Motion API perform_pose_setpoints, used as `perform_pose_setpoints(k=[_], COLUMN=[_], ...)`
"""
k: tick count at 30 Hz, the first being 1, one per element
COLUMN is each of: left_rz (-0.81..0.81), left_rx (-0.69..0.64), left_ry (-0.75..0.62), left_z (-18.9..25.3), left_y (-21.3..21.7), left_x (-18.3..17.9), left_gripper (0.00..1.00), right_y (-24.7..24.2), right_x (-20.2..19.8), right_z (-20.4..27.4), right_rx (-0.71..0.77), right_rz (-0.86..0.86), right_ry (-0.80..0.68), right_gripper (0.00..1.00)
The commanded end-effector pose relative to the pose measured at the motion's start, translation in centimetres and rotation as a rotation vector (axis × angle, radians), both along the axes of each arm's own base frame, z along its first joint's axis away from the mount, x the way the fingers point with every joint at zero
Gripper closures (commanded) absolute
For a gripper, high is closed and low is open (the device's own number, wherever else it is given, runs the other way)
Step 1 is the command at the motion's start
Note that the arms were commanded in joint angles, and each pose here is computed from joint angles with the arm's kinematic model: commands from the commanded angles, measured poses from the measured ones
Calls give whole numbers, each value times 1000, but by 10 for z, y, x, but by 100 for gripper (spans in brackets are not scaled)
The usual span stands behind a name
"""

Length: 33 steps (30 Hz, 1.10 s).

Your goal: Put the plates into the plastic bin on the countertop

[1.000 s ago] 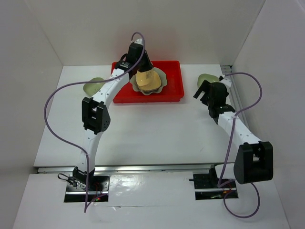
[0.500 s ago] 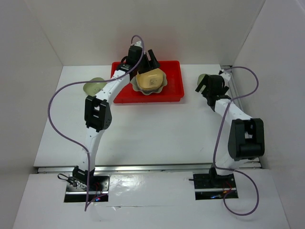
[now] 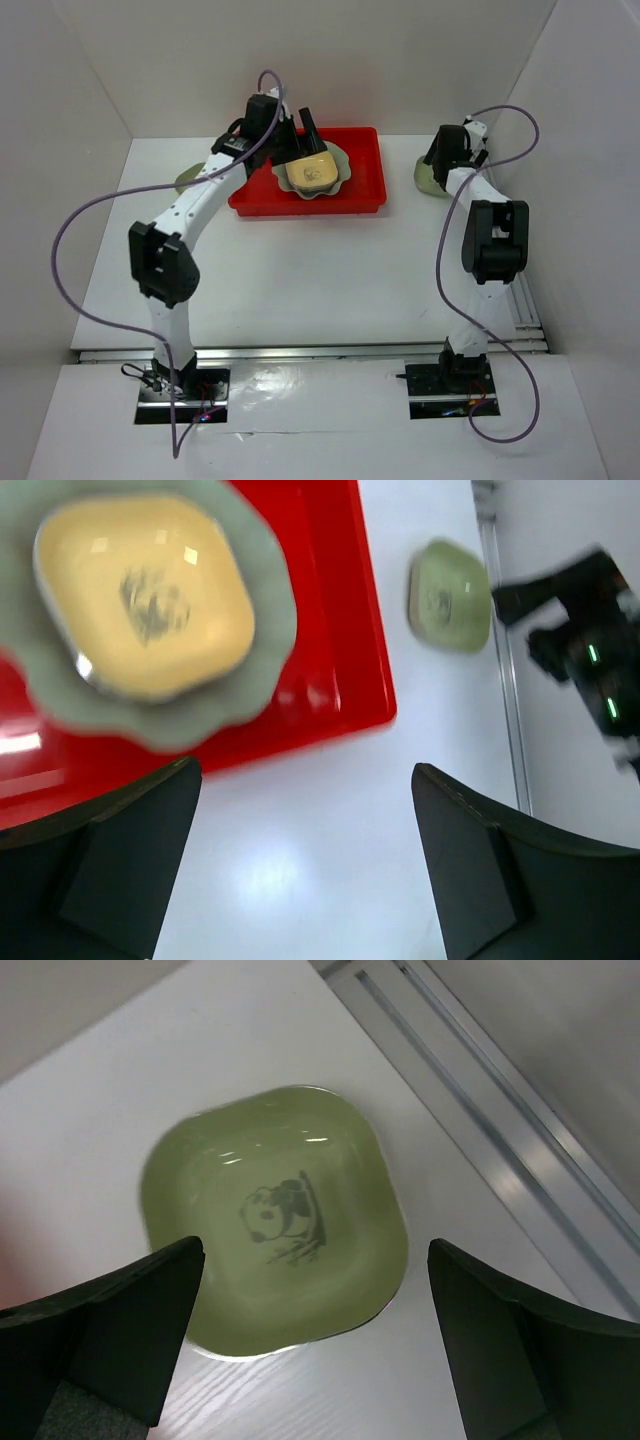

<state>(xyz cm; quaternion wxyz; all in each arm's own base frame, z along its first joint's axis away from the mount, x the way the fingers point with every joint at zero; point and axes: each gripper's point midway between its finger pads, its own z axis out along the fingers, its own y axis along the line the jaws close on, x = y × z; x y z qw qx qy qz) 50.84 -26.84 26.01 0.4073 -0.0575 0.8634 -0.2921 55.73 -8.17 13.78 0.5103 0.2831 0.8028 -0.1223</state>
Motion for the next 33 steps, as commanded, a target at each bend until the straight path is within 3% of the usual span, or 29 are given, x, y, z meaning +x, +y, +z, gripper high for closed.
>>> perform_pose_setpoints(k=[1, 2, 4, 8, 14, 20, 21, 22, 23, 25, 33], left_rz=[-8, -3, 49, 52, 65, 99, 98, 99, 98, 100, 170], left_rx=[65, 65, 119, 102, 101, 133, 137, 133, 138, 156, 277], left_ry=[-15, -54, -42, -32, -38, -48, -40, -48, -39, -33, 42], left_z=[21, 40, 32, 44, 49, 55, 51, 55, 52, 48, 11], left_y=[21, 29, 41, 49, 65, 81, 82, 82, 84, 88, 127], left_x=[-54, -66, -80, -107, -142, -155, -156, -157, -161, -164, -200], left_gripper=[0, 0, 0, 0, 0, 0, 0, 0, 0, 0, 0], right_y=[-42, -47, -56, -72, -62, -59, -59, -57, -57, -57, -36], right_x=[-5, -7, -10, -15, -15, -15, -12, -14, -12, -8, 12], right_z=[-24, -38, -48, -66, -105, -124, -120, -127, -124, -118, -27], right_rx=[-42, -28, -14, 6, 86, 132, 130, 141, 148, 160, 297], right_rz=[-46, -63, -66, -82, -39, -21, -21, -13, -19, -30, -48], right_ry=[107, 134, 146, 172, 223, 231, 222, 243, 239, 221, -6], right_gripper=[0, 0, 1, 3, 23, 28, 34, 46, 79, 100, 100])
